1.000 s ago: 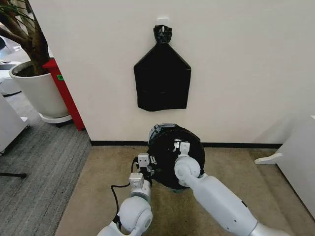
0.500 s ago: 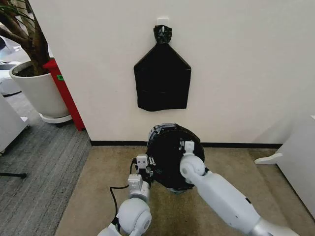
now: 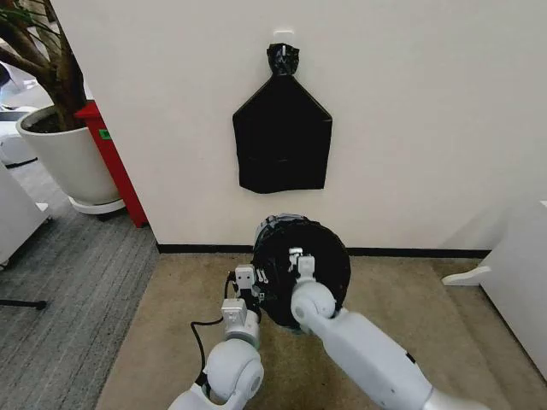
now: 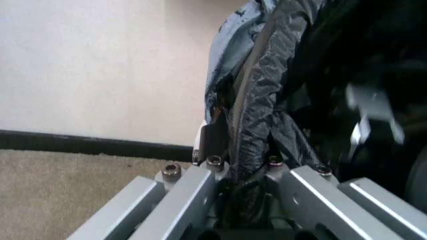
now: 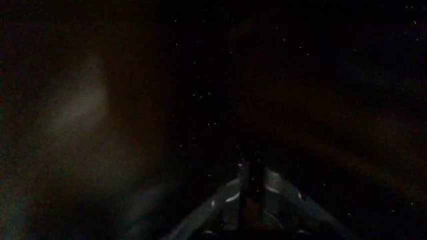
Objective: Place the garbage bag over the trash bin.
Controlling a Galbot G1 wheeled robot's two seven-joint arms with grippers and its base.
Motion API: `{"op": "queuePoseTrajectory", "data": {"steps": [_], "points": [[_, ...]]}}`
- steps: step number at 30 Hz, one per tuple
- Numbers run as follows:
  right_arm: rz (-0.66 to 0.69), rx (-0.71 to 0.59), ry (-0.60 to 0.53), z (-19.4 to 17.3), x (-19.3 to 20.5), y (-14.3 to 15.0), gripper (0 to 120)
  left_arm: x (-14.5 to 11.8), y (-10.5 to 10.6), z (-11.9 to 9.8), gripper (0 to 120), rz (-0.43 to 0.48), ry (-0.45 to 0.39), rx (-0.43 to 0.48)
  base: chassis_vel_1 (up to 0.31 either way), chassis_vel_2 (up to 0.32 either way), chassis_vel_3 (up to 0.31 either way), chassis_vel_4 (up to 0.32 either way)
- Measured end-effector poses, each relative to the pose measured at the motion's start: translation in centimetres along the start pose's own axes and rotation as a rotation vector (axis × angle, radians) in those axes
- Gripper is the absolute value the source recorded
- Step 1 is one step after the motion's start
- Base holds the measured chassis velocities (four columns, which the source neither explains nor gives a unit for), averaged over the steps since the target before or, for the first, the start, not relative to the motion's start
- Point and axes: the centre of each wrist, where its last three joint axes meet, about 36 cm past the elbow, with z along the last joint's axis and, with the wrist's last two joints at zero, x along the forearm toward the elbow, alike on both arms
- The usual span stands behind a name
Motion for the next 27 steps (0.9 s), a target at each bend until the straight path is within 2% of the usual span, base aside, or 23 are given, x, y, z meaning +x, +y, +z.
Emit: {"op": "queuePoseTrajectory", "data": {"steps": [4,7,11,13,14,17,21,23,27], "points": [[0.037,0.011,-0.009,0.3,-0.1,-2.3,0,0.3,-0.1,0.3,0,0.007,0.002,-0.004,0.000,0.000,0.000,0.000],[0.045,0.034,0.011,2.4,0.9,-3.6,0,-0.1,0.0,0.2,0,0.004,-0.006,-0.003,0.000,0.000,0.000,0.000],[0.025,0.047,0.033,4.2,1.9,-3.0,0,-0.7,0.0,-0.1,0,-0.002,-0.018,0.001,0.000,0.000,0.000,0.000],[0.004,0.051,0.042,5.0,2.2,-1.8,0,-1.0,0.1,-0.2,0,-0.005,-0.022,0.003,0.000,0.000,0.000,0.000],[-0.024,0.049,0.043,5.3,2.4,-0.1,0,-1.1,0.1,-0.2,0,-0.008,-0.021,0.004,0.000,0.000,0.000,0.000],[-0.047,0.047,0.039,5.0,2.2,1.5,0,-1.1,0.1,-0.1,0,-0.008,-0.017,0.003,0.000,0.000,0.000,0.000],[-0.068,0.042,-0.003,2.5,0.8,3.7,0,-0.9,-0.1,0.3,0,-0.008,-0.006,0.002,0.000,0.000,0.000,0.000],[-0.063,0.045,-0.013,1.9,0.5,3.5,0,-0.8,0.0,0.4,0,-0.009,-0.005,0.002,0.000,0.000,0.000,0.000],[-0.017,0.058,-0.037,0.8,-0.3,0.7,0,-0.7,0.1,0.5,0,-0.009,-0.004,-0.002,0.000,0.000,0.000,0.000]]}}
